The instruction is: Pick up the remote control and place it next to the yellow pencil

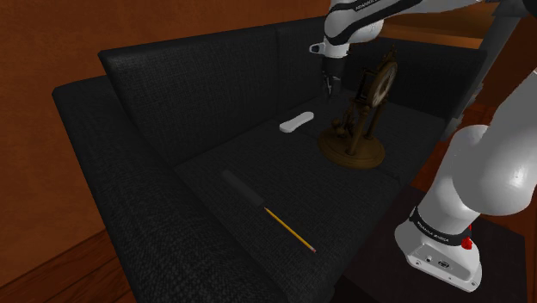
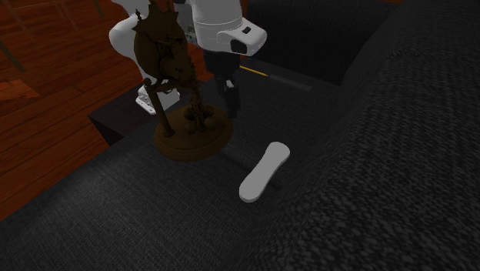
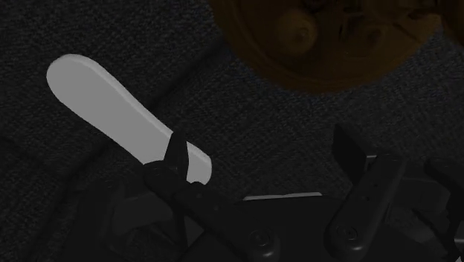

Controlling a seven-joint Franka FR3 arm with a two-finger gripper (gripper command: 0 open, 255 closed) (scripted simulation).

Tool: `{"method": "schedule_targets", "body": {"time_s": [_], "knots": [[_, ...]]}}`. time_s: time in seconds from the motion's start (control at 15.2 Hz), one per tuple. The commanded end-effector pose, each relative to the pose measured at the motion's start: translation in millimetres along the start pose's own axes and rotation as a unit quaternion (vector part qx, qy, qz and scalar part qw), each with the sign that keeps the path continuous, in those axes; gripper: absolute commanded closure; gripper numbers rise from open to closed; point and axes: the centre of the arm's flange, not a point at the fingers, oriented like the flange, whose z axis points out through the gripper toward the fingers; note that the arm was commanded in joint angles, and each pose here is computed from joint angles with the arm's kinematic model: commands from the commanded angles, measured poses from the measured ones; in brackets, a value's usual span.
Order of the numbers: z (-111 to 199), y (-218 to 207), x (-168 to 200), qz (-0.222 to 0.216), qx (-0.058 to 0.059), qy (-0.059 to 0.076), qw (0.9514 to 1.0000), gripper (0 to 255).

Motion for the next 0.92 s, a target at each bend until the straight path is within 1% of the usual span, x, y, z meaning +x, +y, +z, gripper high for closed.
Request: {"method": "schedule_targets", "body": {"time_s": [0.0,0.13,0.33,0.53,0.66,0.79,0.86], "knots": [[17.5,19.8,5.5,-0.048,0.003,-0.005,0.9988,0],[33.4,40.2,14.7,-0.091,0.006,-0.01,0.9958,0],[57.7,68.9,31.3,-0.155,0.01,-0.017,0.9877,0],[82.5,95.1,51.2,-0.219,0.015,-0.024,0.9754,0],[99.4,110.9,66.1,-0.261,0.018,-0.029,0.9649,0],[116.5,125.3,82.1,-0.302,0.021,-0.034,0.9525,0],[117.0,125.7,82.6,-0.303,0.021,-0.034,0.9521,0]]}}
